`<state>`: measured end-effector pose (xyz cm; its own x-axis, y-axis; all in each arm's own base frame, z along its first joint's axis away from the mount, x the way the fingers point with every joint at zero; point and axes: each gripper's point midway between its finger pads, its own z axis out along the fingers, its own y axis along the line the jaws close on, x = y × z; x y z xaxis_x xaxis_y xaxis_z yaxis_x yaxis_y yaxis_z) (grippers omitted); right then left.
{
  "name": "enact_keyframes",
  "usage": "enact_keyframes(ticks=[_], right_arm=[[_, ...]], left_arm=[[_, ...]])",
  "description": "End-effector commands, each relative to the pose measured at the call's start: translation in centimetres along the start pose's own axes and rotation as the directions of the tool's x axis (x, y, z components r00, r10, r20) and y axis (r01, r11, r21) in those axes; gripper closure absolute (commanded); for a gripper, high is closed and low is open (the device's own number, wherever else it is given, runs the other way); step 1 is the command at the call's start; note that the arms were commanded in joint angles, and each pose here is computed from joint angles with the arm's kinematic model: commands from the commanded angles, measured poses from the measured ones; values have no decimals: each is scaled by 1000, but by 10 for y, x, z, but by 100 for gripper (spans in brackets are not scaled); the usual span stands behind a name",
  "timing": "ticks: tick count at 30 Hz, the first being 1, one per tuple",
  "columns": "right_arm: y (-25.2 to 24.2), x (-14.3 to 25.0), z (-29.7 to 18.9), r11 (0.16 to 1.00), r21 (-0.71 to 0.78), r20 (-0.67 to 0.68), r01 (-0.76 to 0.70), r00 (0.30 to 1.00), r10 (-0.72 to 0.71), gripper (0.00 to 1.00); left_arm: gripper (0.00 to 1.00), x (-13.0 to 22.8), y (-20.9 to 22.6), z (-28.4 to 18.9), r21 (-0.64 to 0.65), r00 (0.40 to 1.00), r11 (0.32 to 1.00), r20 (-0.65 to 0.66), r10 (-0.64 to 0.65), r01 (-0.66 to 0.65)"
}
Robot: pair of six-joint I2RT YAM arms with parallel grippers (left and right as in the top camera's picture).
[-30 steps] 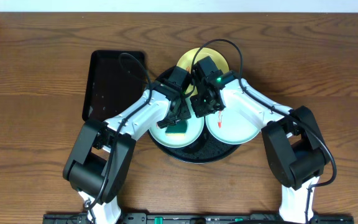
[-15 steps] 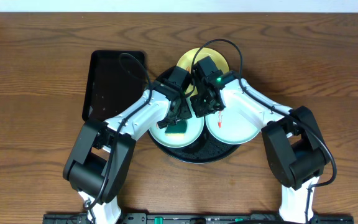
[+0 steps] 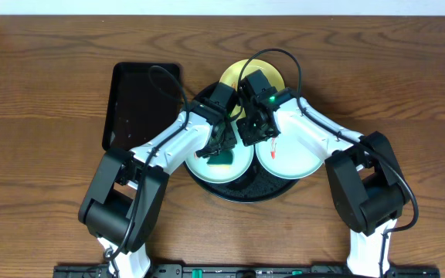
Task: Clean dirty plates on tray and stack at the side
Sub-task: 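Scrub the light-blue plate with the sponge in left gripper, right steadying rim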
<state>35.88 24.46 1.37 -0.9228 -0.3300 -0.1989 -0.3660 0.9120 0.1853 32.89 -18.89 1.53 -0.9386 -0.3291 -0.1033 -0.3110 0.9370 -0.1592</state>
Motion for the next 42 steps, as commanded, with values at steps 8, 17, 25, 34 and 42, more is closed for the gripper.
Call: enact_keyframes(ticks=[8,17,25,34,42], right_arm=[[3,3,3,1000,-8,-14,-1,1000,0,99],[2,4,3,1000,-7,-18,-1,1000,1,99],[2,4,3,1000,-7,-20,-1,1000,1,99],[2,5,3,1000,-4,-24,-2,1000,2,99],[1,5,3,1000,-2,-25,-2,1000,2,99]], left_arm=[[88,-2,-5,-3,25,999,998,17,-52,52],[88,1,1,11,34,997,997,34,-75,74],[92,1,40,22,-105,987,986,115,-115,128],[93,-2,66,19,-223,981,966,171,-95,133],[92,-11,90,-3,-371,975,919,215,-56,134]])
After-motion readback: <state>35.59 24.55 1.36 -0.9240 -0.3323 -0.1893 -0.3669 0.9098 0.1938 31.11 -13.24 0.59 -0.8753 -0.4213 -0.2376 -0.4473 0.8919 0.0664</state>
